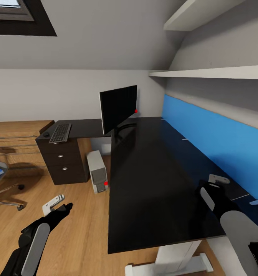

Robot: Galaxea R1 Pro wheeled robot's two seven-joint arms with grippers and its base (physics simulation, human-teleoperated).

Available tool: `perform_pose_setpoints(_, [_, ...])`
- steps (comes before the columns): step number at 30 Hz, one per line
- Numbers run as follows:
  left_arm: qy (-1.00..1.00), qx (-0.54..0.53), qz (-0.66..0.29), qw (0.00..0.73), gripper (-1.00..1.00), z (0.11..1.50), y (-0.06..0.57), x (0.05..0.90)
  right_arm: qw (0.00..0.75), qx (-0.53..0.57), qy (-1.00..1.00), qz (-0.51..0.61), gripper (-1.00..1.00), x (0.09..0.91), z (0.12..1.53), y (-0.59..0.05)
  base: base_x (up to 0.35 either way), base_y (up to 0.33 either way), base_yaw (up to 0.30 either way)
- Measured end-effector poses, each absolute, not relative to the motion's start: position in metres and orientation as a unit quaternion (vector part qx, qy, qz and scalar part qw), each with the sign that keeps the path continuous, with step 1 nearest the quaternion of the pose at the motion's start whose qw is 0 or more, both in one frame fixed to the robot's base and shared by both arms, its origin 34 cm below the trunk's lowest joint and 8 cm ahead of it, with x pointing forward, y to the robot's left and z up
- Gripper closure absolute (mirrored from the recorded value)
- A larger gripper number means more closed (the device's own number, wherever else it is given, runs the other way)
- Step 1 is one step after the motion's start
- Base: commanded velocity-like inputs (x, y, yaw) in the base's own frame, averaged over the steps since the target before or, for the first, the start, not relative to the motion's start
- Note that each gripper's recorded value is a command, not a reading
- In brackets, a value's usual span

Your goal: In the bedroom, organize the workspace by keeping the computer under the desk, ensuring the monitor is on the desk, placing the keyboard on the desk next to the monitor, placing the mouse on the desk next to the keyboard, moving the folder from the swivel chair onto the desk next to the mouse, stacking the notebook on top of the folder with the pen on top of the notebook, and positioning the swivel chair next to the desk.

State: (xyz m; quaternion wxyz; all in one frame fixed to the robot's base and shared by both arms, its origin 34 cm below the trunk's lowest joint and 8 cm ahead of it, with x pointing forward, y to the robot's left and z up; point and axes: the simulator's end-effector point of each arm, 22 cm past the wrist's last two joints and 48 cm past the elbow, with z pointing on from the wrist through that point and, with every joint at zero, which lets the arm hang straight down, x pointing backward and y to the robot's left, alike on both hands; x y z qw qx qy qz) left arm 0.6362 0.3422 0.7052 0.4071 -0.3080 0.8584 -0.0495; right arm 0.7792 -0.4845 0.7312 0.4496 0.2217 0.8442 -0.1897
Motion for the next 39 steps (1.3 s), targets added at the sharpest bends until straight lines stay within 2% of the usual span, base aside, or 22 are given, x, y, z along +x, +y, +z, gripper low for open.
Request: perform_pose_setpoints(39, [0.868,-0.296,-0.051,0.396,-1.00,0.695,0.330,0.635,0.459,0.227,0.838,-0.188,-1.00,0.780,0.732,-0.486,0.000,0.012,0.000])
